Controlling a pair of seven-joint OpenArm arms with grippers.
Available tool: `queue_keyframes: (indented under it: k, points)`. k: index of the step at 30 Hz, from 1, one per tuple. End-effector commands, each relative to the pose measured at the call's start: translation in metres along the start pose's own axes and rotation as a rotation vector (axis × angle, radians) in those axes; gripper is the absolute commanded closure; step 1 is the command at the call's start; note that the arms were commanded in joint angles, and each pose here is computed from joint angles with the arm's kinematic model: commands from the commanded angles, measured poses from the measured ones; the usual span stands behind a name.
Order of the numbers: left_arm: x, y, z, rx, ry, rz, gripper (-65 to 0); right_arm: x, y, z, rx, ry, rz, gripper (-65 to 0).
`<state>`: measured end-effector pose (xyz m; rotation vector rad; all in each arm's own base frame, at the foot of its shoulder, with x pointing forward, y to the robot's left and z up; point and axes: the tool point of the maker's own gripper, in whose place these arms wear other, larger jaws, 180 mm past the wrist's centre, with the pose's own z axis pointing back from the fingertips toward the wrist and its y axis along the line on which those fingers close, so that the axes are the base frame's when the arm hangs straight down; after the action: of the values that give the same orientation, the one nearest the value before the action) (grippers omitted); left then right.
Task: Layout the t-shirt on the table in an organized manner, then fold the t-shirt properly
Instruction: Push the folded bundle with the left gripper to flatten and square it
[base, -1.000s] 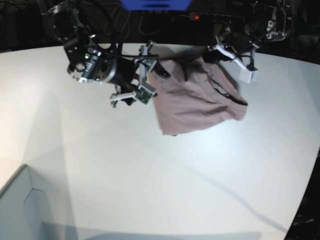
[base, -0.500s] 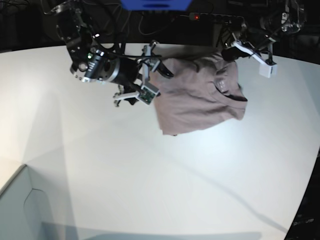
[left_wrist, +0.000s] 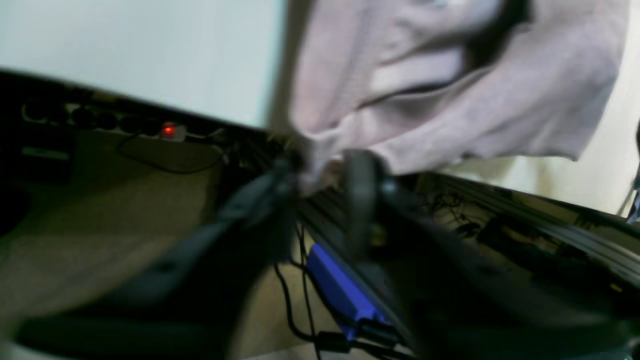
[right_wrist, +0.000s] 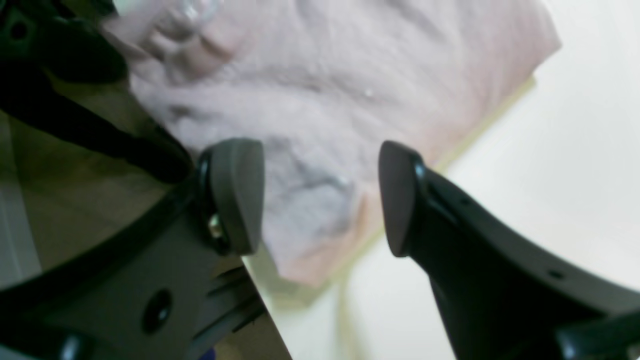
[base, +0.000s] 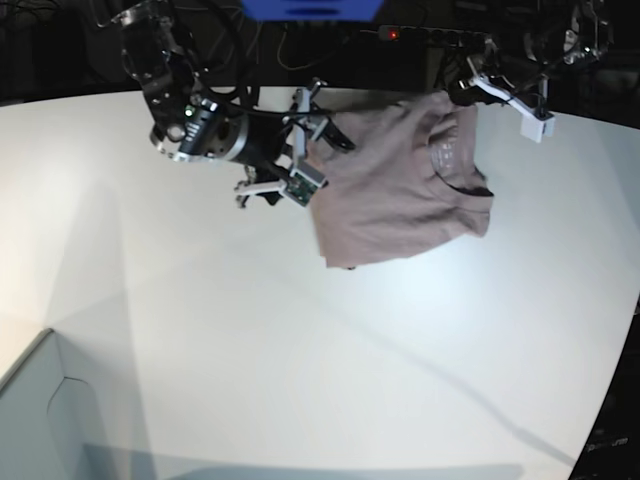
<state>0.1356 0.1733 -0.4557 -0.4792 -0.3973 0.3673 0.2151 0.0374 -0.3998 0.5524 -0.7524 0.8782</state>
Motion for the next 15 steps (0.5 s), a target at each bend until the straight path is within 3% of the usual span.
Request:
queue_keyframes:
  k: [1, 4, 6, 11, 15]
  points:
    - [0.004, -0.003, 0.004, -0.013, -0.011, -0.008, -26.2, 0.014, -0.001, 0.002, 0.005, -0.048, 0.013, -36.2]
    - [0.007, -0.01, 0.007, -0.027, -0.023, -0.022, -44.2, 0.013, -0.001, 0.003, 0.004, -0.045, 0.014, -36.2]
    - [0.006, -0.017, 0.014, -0.036, -0.03, -0.042, -52.3, 0.013, -0.001, 0.003, 0.003, -0.047, 0.017, -36.2]
    - [0.022, -0.034, 0.031, -0.059, -0.099, -0.091, -54.9, 0.011, 0.0, 0.004, 0.005, -0.042, 0.014, -36.2]
    - [0.051, -0.029, 0.03, -0.048, -0.195, -0.033, -54.9, 0.009, 0.001, 0.004, 0.006, -0.038, 0.011, -36.2]
